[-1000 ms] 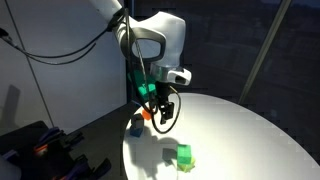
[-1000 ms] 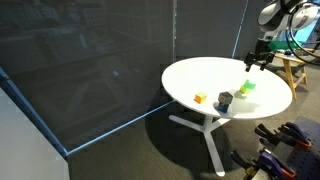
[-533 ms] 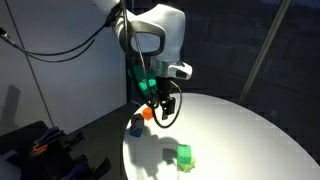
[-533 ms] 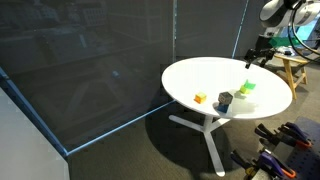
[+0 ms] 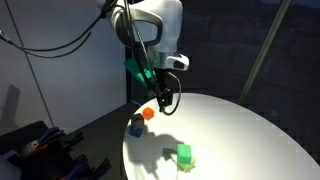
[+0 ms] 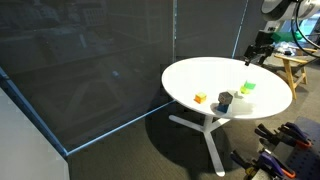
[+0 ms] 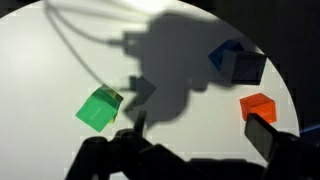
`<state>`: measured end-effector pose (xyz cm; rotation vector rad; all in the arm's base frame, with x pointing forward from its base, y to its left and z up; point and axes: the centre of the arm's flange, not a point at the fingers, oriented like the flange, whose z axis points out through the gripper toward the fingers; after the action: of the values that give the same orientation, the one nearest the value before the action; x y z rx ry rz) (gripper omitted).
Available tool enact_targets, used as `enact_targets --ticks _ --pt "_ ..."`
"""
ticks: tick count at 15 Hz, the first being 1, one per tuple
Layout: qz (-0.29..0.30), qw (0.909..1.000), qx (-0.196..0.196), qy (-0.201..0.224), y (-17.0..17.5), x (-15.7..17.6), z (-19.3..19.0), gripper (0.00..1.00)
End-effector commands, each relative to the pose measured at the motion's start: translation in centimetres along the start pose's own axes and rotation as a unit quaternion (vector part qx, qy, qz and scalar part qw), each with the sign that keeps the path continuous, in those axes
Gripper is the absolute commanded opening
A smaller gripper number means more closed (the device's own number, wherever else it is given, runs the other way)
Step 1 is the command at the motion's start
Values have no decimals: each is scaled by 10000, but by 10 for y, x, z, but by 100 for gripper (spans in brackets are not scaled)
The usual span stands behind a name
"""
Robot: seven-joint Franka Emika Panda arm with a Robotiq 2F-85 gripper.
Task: Pick up the green block from the gray block and put it on the lime green block
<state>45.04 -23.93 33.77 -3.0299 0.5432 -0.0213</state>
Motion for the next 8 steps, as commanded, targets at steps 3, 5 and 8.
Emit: enact_targets --ticks 3,5,8 --pt "-211 9995 77 236 -20 -11 -29 100" --pt "-279 9992 77 293 -28 -12 -36 100" --pt "-391 9986 64 345 -44 -16 -41 100"
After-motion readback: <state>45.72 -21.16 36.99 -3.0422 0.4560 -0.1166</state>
